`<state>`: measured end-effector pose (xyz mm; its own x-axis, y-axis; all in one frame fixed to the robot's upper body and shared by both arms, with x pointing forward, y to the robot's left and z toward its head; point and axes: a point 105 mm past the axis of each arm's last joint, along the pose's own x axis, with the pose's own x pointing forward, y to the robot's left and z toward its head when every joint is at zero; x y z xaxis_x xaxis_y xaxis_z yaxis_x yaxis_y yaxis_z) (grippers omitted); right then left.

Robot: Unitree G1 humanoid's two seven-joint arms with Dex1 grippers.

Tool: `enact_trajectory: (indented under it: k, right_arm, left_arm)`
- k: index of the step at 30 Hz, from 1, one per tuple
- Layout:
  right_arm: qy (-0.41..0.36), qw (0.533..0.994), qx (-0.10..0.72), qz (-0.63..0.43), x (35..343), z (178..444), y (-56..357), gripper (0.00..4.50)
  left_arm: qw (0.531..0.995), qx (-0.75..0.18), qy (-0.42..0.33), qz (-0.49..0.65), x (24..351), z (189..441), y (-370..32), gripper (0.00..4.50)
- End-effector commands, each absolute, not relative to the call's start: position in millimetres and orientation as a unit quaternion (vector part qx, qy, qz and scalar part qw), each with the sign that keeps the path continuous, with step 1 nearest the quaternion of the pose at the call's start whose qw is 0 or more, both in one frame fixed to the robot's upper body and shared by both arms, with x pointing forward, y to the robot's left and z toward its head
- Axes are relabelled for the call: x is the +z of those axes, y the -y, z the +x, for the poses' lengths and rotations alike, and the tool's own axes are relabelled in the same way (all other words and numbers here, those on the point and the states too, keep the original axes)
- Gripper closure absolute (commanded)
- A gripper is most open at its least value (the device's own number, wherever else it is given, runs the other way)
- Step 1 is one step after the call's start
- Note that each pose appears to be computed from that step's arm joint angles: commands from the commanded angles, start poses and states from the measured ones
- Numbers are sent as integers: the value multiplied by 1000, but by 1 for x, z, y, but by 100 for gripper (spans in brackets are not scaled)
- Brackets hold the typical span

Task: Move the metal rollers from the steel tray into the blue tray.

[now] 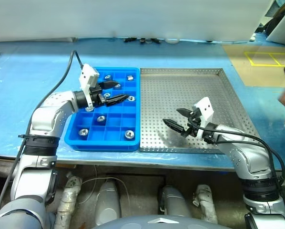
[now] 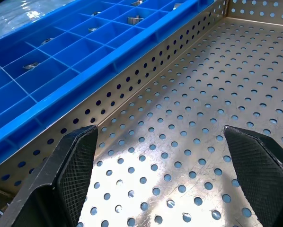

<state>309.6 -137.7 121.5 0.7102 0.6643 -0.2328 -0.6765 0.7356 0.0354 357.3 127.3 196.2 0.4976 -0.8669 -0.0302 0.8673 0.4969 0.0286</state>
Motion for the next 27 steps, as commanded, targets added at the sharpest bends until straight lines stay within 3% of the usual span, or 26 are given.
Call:
enact_trajectory:
  k: [1, 27]
  right_arm:
    - [-90, 927, 363, -31, 134, 312, 139, 2]
    - [-89, 927, 364, -29, 133, 311, 133, 2]
  left_arm:
    - [862, -506, 22, 29, 212, 355, -126, 0]
    - [856, -515, 27, 31, 214, 356, -118, 0]
